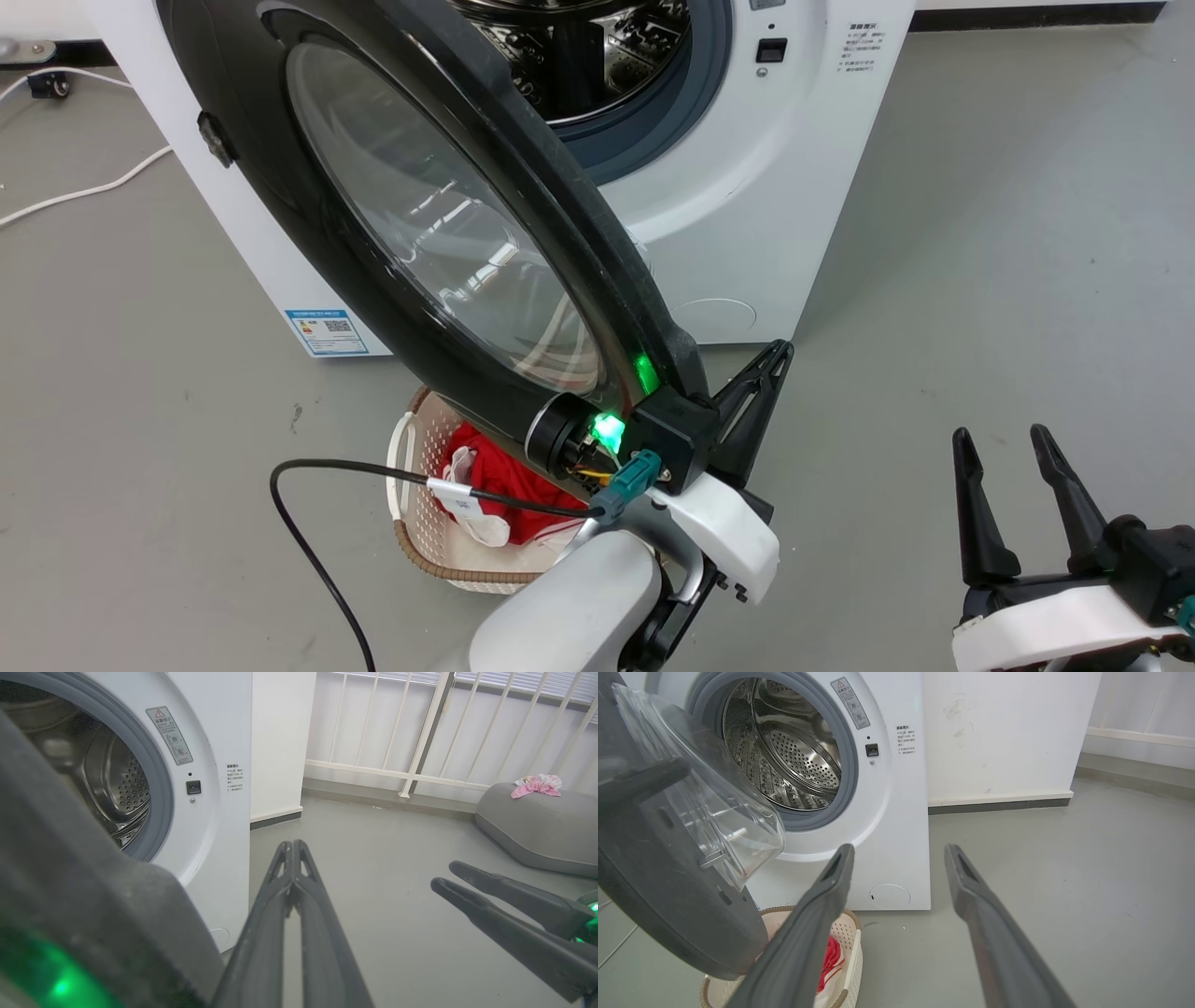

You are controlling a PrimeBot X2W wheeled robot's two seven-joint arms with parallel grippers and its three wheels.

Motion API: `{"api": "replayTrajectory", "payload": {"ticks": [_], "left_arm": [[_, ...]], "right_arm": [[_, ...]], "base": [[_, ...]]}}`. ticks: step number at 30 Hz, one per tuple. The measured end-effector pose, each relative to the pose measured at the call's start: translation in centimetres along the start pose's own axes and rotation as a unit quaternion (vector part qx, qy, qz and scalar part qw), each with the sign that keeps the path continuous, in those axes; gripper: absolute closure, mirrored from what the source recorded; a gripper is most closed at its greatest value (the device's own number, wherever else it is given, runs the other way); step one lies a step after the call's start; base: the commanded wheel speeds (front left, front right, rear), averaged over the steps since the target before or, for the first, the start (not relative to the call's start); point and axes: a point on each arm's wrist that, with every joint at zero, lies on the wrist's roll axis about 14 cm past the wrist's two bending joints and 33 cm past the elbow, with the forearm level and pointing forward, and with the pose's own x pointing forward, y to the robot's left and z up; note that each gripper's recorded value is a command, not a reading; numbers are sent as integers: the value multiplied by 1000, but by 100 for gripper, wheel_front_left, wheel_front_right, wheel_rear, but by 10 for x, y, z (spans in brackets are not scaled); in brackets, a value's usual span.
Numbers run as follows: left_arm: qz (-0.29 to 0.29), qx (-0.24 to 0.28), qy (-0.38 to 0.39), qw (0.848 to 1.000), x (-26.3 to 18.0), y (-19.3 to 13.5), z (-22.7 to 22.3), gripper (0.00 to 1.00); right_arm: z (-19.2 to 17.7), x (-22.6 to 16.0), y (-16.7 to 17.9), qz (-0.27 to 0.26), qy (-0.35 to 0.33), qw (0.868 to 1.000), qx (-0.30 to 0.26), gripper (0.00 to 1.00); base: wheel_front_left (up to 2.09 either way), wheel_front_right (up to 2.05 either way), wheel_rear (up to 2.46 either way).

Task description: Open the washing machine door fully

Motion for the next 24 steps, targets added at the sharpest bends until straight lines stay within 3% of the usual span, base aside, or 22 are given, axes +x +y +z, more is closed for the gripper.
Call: {"api": "replayTrajectory", "payload": {"ticks": [9, 24], "left_arm": [[29, -5, -8, 1000, -12, 9, -1, 100], [108, 10, -23, 994, -75, 38, 5, 100]], "right_arm": [[0, 0, 2, 3, -1, 1000, 4, 0], [2, -1, 6, 9, -5, 1000, 7, 0]], "base": [[0, 0, 0], [0, 0, 0]]}}
